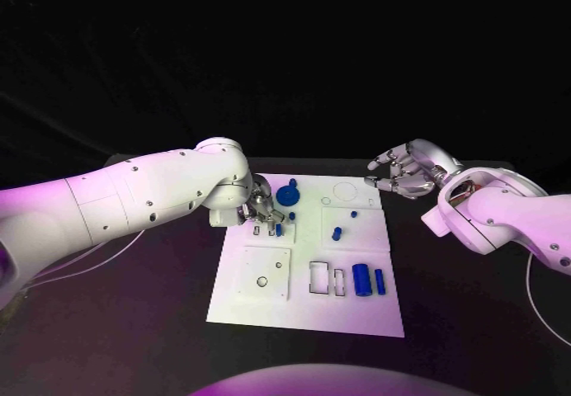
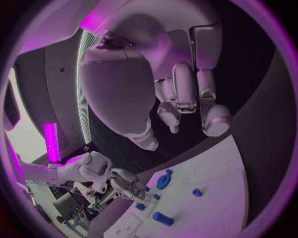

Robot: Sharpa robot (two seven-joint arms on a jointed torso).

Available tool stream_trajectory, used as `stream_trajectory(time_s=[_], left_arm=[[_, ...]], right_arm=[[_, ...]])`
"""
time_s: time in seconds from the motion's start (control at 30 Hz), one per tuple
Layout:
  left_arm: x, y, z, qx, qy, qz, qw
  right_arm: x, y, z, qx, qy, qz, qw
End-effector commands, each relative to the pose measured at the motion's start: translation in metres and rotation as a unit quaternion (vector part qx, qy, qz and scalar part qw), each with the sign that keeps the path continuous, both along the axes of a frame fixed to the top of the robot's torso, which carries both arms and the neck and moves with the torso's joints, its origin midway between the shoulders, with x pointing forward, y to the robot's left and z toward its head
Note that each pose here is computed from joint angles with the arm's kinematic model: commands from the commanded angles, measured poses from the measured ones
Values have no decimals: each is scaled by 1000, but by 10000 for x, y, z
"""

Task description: Assemble the parts on the task board

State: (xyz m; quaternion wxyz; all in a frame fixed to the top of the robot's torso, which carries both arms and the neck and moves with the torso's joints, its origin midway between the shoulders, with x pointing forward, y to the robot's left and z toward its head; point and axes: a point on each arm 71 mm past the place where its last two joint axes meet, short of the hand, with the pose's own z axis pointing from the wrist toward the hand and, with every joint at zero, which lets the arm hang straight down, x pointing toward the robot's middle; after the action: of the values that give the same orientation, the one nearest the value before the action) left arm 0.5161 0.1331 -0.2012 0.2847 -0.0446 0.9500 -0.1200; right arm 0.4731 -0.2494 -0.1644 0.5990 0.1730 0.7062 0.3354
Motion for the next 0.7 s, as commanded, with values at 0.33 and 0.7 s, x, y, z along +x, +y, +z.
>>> stream_trajectory(time_s=[0.33,0.7], left_arm=[[-18,-42,-18,-2,11,-9,1000],[-31,-53,-23,-1,16,-14,1000]], right_arm=[[-3,18,-20,-3,7,6,1000],[-5,16,-24,-3,8,6,1000]])
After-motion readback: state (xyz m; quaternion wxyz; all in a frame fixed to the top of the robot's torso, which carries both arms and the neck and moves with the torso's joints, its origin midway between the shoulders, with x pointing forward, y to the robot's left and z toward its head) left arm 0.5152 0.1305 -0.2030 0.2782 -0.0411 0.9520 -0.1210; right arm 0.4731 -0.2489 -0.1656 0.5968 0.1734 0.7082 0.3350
